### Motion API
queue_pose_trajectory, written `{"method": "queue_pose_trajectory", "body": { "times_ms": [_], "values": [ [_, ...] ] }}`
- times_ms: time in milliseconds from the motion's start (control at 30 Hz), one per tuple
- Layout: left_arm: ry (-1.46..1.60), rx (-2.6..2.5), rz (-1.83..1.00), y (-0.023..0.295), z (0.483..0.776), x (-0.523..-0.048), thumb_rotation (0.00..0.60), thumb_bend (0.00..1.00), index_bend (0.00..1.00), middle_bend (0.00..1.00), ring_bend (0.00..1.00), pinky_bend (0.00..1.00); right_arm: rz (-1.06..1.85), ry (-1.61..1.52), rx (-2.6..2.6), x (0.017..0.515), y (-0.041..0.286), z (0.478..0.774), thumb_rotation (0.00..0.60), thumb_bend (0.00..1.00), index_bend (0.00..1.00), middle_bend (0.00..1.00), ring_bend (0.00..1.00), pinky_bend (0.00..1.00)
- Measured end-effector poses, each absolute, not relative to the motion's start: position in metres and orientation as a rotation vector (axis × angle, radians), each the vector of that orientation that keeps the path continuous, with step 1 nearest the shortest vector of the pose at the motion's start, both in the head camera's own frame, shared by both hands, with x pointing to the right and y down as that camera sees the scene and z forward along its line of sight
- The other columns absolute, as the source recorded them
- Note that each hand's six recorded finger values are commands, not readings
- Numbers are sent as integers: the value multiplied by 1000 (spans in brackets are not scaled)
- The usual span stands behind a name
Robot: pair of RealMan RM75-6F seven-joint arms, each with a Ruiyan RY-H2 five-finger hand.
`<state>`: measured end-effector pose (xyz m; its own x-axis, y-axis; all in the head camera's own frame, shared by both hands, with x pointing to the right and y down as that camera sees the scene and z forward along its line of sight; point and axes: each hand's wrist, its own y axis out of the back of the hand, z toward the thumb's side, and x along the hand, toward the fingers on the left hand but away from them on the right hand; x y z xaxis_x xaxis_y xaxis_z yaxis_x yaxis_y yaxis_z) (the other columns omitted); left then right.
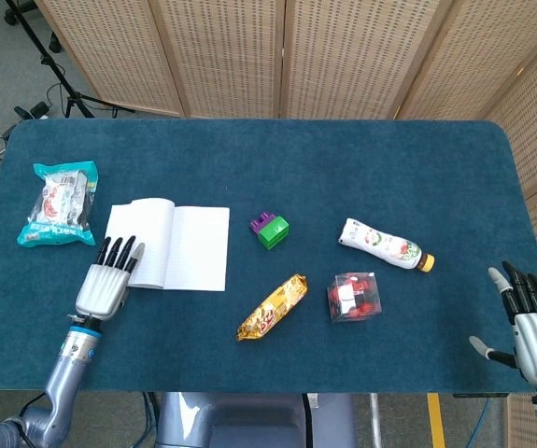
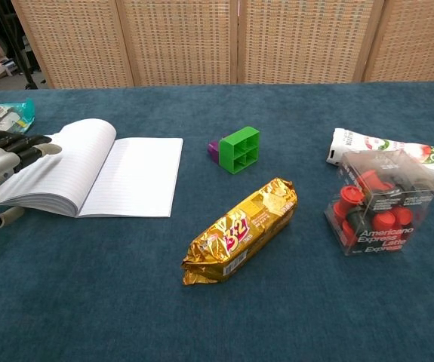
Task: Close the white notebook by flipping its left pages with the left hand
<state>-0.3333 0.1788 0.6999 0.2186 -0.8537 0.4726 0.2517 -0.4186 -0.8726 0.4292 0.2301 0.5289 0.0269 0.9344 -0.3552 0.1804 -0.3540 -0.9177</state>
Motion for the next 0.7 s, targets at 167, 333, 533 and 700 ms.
{"method": "queue_pose_trajectory", "body": {
  "times_ms": [167, 333, 533, 700],
  "values": [
    [613, -1498, -1365, 178, 695, -328, 600, 359, 0, 0, 0, 0, 1387, -1159, -1617, 430, 230, 528, 600, 2, 5, 0, 0, 0],
    [639, -1491, -1318, 176, 689, -323, 600, 355, 0, 0, 0, 0, 1385, -1165, -1621, 430, 230, 528, 600, 2, 5, 0, 0, 0],
    [692, -1473, -1222, 170, 670, -313, 600, 352, 0, 0, 0, 0, 1384, -1168, -1621, 431, 230, 528, 600, 1, 5, 0, 0, 0],
    [727, -1465, -1173, 165, 657, -308, 600, 330, 0, 0, 0, 0, 1382, -1172, -1620, 431, 230, 527, 600, 1, 5, 0, 0, 0]
  ]
}}
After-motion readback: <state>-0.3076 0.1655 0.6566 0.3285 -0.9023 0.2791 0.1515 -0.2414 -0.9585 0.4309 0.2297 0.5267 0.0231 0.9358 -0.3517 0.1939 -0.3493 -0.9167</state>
